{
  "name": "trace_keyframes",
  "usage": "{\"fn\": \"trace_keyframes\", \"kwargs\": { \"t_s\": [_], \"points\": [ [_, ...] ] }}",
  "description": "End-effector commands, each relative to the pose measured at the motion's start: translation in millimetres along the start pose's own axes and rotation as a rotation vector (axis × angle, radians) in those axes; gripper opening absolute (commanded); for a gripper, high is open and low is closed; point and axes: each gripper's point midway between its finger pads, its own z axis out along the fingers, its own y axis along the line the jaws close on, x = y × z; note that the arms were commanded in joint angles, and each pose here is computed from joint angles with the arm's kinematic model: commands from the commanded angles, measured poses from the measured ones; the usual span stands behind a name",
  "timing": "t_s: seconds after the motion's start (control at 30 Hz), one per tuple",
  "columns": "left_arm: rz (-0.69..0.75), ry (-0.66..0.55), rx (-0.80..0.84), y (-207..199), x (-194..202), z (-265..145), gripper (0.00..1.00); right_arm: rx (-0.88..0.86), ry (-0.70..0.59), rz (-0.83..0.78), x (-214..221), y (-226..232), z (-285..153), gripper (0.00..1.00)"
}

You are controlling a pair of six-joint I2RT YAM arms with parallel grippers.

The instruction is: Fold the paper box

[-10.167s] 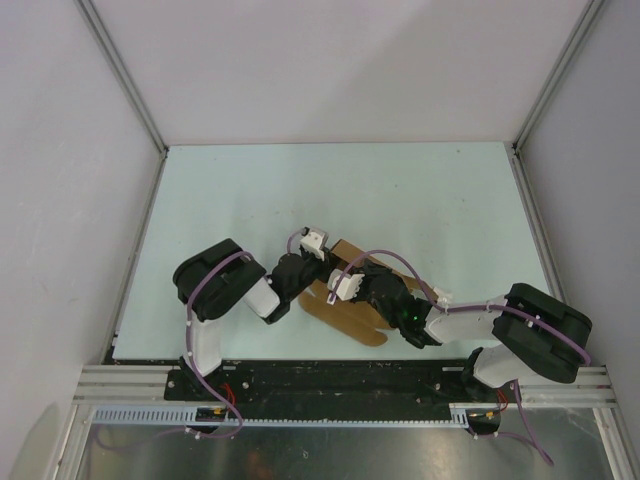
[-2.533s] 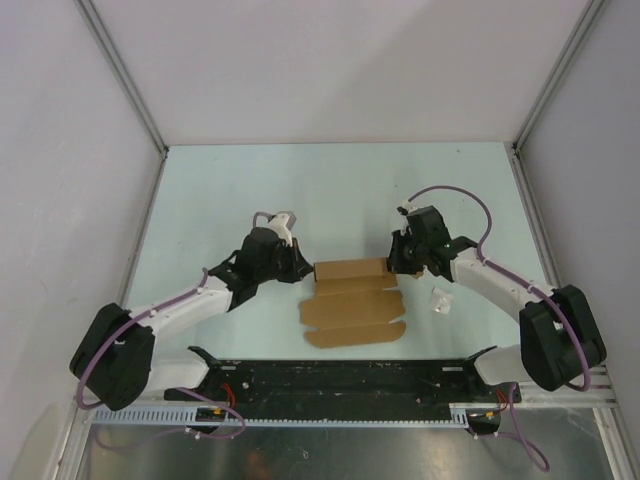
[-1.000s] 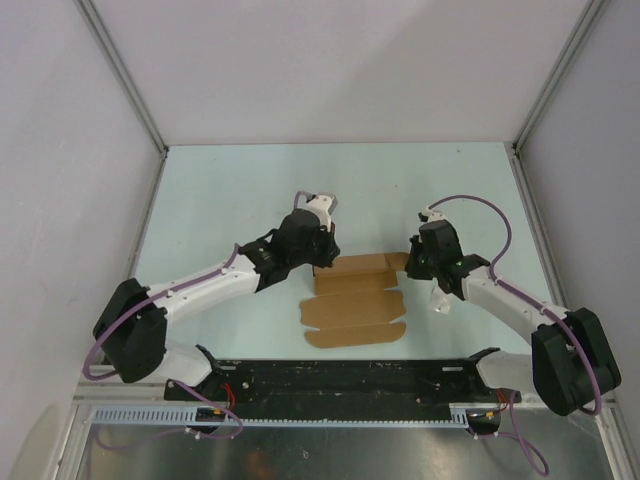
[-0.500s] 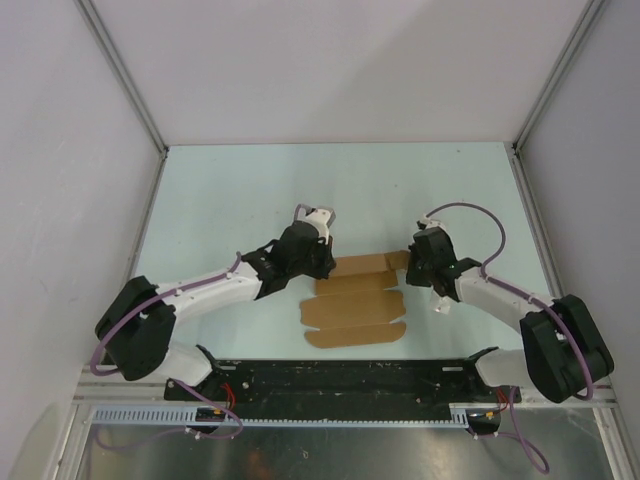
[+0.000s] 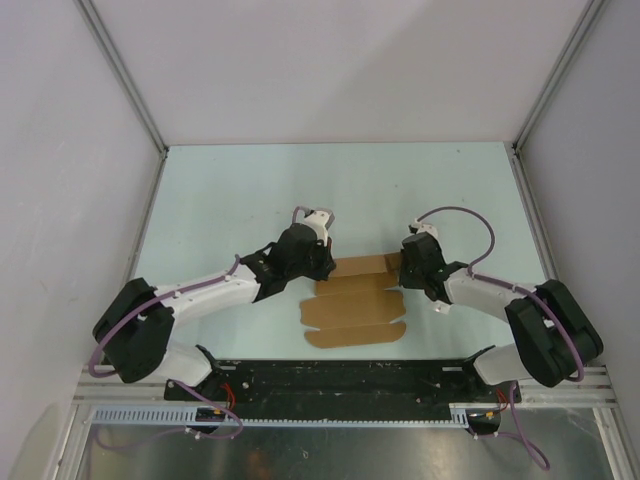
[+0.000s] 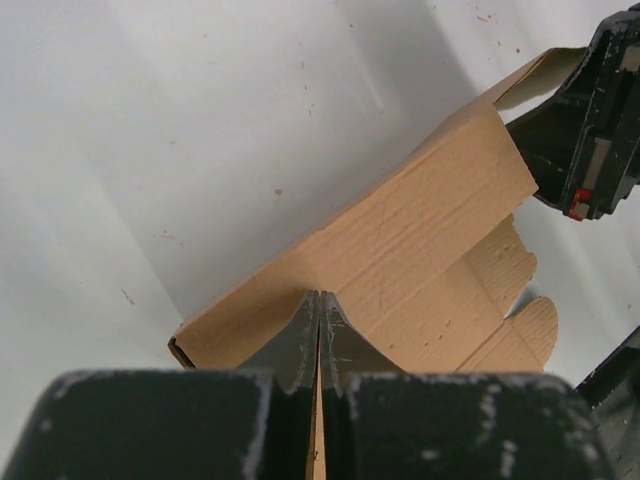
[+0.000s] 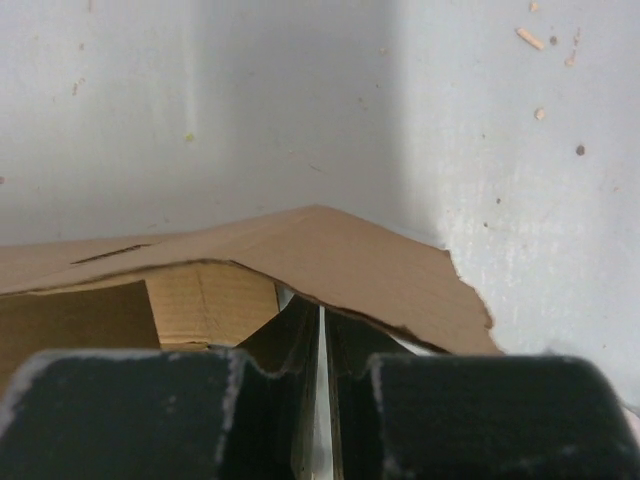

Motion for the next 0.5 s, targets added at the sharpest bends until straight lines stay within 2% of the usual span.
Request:
{"fn": "trace_keyframes", "kwargs": {
  "t_s": [0.0, 0.47],
  "points": [
    [-0.004, 0.004, 0.003, 0, 3, -5, 0.00, 0.004, -0.043, 0.003, -5, 5, 6, 0.09],
    [-0.006, 0.005, 0.007, -1, 3, -5, 0.00, -0.180, -0.093, -0.012, -15, 34, -8, 0.11]
  ]
}}
